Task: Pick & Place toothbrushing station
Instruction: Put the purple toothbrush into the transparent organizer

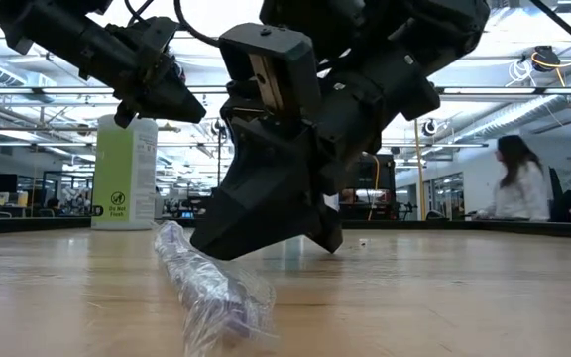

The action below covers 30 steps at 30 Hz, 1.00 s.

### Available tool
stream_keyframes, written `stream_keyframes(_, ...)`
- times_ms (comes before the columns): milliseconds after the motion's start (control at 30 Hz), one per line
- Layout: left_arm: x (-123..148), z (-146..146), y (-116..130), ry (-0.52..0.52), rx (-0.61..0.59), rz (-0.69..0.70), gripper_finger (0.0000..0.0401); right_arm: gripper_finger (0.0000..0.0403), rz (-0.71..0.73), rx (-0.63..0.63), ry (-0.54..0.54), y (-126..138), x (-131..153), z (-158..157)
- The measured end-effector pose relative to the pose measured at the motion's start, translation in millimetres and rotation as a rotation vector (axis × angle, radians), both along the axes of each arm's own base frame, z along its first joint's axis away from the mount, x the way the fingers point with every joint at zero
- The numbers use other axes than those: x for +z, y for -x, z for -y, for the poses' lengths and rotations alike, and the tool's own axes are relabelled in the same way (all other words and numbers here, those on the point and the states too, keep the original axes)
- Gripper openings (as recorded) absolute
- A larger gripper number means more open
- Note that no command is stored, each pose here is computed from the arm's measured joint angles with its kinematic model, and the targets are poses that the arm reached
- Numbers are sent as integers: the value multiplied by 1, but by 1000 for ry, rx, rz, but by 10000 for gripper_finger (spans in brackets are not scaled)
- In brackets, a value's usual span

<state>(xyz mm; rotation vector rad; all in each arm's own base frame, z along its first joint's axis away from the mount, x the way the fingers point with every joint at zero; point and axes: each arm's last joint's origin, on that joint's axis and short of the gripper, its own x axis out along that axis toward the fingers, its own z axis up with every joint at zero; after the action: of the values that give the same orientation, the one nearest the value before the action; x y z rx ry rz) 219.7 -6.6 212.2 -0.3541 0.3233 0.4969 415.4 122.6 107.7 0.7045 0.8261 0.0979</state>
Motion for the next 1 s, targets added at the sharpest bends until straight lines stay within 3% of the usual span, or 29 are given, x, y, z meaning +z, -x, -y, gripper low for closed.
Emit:
stream_keyframes(600, 0, 0, 0, 1, -1, 0, 85, 70, -11, 49, 49, -23, 34, 1)
stream_keyframes(1000, 0, 0, 0, 0, 0, -1, 85, 70, -44, 28, 78, -21, 32, 2)
